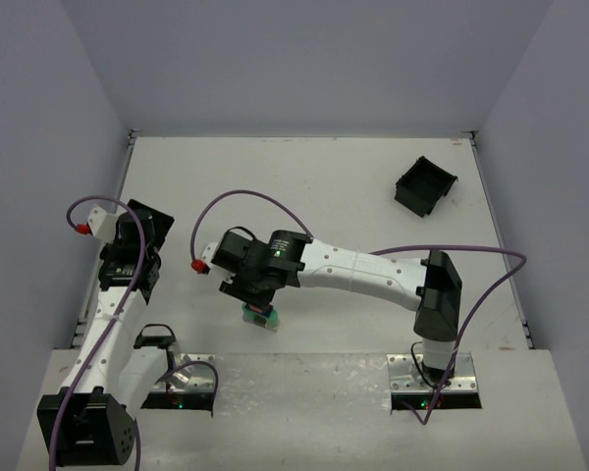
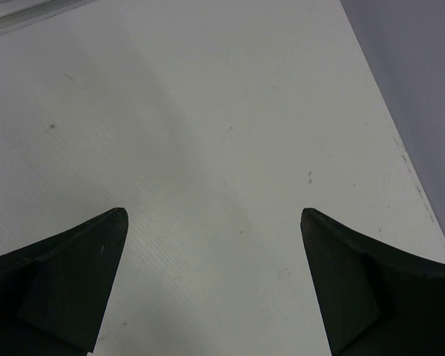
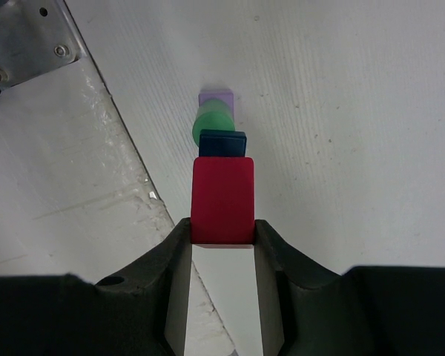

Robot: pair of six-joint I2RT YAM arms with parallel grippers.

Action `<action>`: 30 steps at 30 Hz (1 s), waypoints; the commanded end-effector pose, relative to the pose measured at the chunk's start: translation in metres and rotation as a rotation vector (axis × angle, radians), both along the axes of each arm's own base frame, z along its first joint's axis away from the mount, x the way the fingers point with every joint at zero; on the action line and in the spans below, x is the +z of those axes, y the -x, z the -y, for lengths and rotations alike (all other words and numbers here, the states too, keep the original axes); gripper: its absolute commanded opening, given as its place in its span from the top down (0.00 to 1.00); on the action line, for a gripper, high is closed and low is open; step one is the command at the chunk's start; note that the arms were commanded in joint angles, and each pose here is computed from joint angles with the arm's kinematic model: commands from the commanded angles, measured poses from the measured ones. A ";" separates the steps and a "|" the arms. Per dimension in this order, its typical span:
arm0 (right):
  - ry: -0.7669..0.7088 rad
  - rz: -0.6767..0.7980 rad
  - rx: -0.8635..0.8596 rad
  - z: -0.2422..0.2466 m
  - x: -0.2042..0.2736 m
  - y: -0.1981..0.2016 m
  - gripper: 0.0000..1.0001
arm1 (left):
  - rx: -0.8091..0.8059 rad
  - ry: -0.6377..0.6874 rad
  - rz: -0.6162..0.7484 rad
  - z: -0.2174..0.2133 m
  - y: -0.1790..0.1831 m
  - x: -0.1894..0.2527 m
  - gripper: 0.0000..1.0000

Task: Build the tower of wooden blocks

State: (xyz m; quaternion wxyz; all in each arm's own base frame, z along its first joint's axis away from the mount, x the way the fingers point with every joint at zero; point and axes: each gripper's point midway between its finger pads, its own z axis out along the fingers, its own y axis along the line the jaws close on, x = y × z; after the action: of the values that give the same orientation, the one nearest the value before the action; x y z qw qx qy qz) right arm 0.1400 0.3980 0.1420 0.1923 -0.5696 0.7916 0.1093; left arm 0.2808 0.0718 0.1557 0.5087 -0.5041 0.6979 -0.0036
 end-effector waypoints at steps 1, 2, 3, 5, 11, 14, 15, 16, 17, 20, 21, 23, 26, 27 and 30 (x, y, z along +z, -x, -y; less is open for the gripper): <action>-0.046 0.015 -0.010 -0.014 0.012 -0.004 0.64 | 0.013 -0.013 0.027 -0.004 -0.002 0.007 0.00; -0.045 0.014 -0.011 -0.014 0.012 -0.004 0.64 | 0.013 -0.013 0.028 -0.004 -0.002 0.008 0.00; -0.046 0.014 -0.012 -0.015 0.013 -0.004 0.63 | 0.013 -0.013 0.028 -0.004 -0.002 0.008 0.00; -0.042 0.010 -0.012 -0.015 0.012 -0.003 0.63 | 0.013 -0.013 0.028 -0.004 -0.002 0.008 0.00; -0.032 0.007 -0.017 -0.014 0.009 -0.004 0.63 | 0.013 -0.013 0.026 -0.004 -0.001 0.007 0.00; -0.028 0.003 -0.021 -0.014 0.008 -0.003 0.63 | 0.014 -0.014 0.024 -0.004 -0.001 0.006 0.00; -0.027 0.001 -0.022 -0.014 0.008 -0.003 0.63 | 0.014 -0.014 0.024 -0.004 -0.001 0.006 0.00; -0.024 -0.002 -0.023 -0.013 0.007 -0.002 0.63 | 0.013 -0.013 0.027 -0.004 -0.002 0.007 0.00; -0.026 -0.002 -0.024 -0.013 0.008 -0.002 0.63 | 0.013 -0.013 0.027 -0.004 -0.002 0.007 0.00; -0.024 -0.003 -0.028 -0.014 0.007 -0.002 0.62 | 0.014 -0.014 0.027 -0.004 -0.001 0.008 0.00; -0.024 -0.003 -0.028 -0.013 0.008 -0.002 0.62 | 0.014 -0.014 0.027 -0.004 -0.001 0.007 0.00; -0.019 -0.003 -0.029 -0.013 0.007 -0.003 0.62 | 0.015 -0.013 0.027 -0.004 -0.001 0.007 0.00; -0.019 -0.003 -0.032 -0.013 0.006 -0.003 0.62 | 0.015 -0.013 0.029 -0.004 -0.001 0.008 0.00; -0.020 -0.004 -0.030 -0.013 0.006 -0.002 0.62 | 0.014 -0.012 0.028 -0.004 -0.001 0.008 0.00; -0.019 -0.005 -0.029 -0.014 0.006 -0.002 0.62 | 0.013 -0.013 0.028 -0.004 -0.001 0.007 0.00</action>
State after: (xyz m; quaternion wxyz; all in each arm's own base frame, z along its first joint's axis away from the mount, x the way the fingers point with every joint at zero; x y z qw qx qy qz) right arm 0.1399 0.4001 0.1363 0.1802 -0.5623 0.8005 0.1025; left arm 0.2807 0.0719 0.1557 0.5088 -0.5043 0.6978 -0.0034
